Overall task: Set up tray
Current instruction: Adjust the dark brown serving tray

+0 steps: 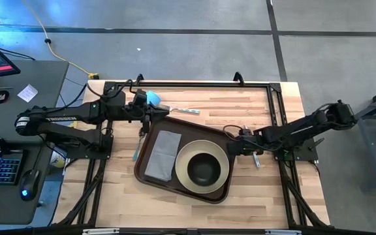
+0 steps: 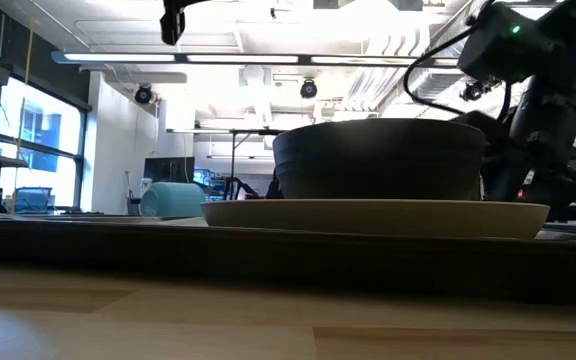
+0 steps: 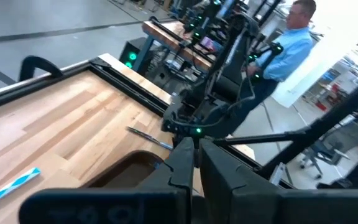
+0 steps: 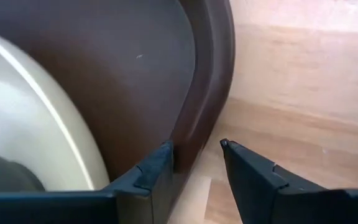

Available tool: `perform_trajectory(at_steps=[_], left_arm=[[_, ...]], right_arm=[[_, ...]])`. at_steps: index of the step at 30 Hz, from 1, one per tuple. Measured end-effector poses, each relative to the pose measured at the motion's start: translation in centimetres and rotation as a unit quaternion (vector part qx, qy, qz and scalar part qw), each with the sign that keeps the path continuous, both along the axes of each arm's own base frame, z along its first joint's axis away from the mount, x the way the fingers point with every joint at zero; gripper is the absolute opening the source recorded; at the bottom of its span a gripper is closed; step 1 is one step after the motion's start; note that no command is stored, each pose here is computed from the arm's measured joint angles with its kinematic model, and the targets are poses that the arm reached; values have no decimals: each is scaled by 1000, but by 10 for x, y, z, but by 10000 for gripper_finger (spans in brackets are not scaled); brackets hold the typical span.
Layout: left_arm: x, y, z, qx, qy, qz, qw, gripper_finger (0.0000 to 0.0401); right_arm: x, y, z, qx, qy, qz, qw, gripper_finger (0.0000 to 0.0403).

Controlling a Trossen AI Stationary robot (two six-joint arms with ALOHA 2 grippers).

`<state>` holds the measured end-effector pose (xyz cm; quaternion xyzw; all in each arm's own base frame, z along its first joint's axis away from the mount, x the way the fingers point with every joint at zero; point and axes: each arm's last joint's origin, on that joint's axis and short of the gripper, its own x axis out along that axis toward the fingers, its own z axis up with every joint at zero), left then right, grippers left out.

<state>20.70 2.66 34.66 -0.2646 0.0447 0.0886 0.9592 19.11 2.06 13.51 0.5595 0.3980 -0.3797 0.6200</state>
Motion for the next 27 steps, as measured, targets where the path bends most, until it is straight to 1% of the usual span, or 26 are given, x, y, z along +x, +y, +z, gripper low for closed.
perform_trajectory(at_steps=[4,9,12,15,19,22,27], left_arm=[[0,1,-2,-1,13,10,1000,46],[-1,0,-7,-16,34,12,999,30],[-2,1,-11,-17,57,20,998,32],[-4,1,-15,-25,79,35,996,47],[-4,2,-17,-34,88,43,995,63],[-4,2,-17,-39,86,45,994,64],[-4,2,-17,-40,86,46,994,48]], right_arm=[[2,-12,-4,-11,12,-3,1000,113],[1,-27,-4,-26,17,-7,999,62],[2,-37,-4,-36,15,-13,999,40],[1,-46,-4,-45,16,2,999,41],[-1,-57,-4,-56,23,22,998,68],[-3,-63,-4,-51,24,11,998,74],[-3,-67,-4,-15,13,-17,1000,72]])
